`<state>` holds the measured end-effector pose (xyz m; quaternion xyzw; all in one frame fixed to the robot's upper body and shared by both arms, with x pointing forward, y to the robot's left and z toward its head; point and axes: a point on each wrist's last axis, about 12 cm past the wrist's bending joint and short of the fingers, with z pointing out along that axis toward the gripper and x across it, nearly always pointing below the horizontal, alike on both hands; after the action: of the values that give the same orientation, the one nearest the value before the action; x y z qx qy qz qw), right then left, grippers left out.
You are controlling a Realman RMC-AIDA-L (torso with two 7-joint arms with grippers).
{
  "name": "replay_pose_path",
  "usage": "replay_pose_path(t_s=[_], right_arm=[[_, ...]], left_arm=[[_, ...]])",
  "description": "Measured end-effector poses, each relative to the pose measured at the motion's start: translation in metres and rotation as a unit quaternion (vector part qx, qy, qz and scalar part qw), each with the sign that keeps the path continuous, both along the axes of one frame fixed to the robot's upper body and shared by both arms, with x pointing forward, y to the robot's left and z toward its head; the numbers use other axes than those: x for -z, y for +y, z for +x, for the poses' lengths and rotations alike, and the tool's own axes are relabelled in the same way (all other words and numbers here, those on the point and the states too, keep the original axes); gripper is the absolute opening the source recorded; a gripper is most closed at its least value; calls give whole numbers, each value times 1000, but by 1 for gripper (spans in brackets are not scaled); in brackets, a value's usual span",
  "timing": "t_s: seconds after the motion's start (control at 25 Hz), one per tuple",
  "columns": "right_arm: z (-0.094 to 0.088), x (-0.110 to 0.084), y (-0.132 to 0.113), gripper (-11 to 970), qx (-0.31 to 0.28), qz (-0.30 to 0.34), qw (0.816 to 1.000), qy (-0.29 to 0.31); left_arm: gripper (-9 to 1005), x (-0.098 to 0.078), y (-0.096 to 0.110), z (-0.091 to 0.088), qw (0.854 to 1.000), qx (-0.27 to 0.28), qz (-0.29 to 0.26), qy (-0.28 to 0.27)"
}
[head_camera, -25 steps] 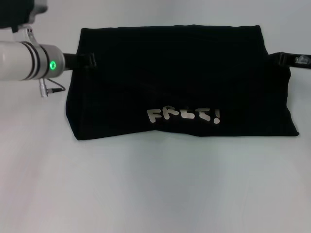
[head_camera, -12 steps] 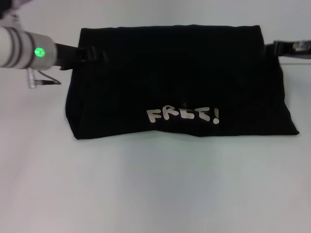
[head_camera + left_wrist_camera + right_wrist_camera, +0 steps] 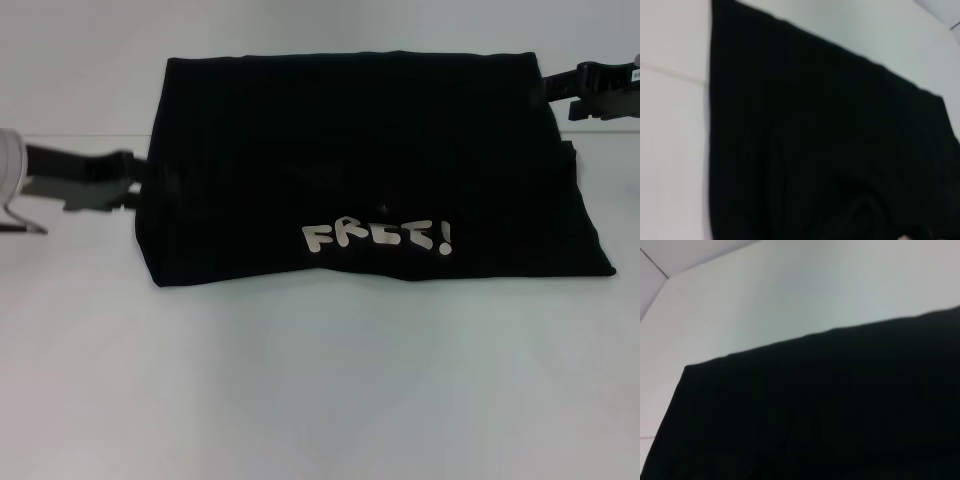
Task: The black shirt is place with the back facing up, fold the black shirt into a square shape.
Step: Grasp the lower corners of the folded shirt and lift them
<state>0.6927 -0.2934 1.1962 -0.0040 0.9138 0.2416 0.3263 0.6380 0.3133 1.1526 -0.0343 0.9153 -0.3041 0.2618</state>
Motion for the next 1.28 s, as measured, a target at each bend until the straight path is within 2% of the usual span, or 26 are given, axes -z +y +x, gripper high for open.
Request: replay_pose_path(t_s=[0.12,0.32,0.44,0.72,1.28], right_arm=[[-1,-2,-3,657,-1,5,1000,8],[-2,-2,-5,690,0,6,1000,11],[-3,0,-5,689,0,7,1000,13],[-4,3,-9,689,9,10,1000,15],[-4,4,-9,690,9,10,1000,16]], left_arm=[[670,14,4,-8,1000,4,1,18],[666,35,1,-13,999,-4,1,34],[589,44,2,-15,999,-16,4,38],[590,60,-4,-20,999,-21,5,45],[572,69,-24,-16,999,-11,9,45]])
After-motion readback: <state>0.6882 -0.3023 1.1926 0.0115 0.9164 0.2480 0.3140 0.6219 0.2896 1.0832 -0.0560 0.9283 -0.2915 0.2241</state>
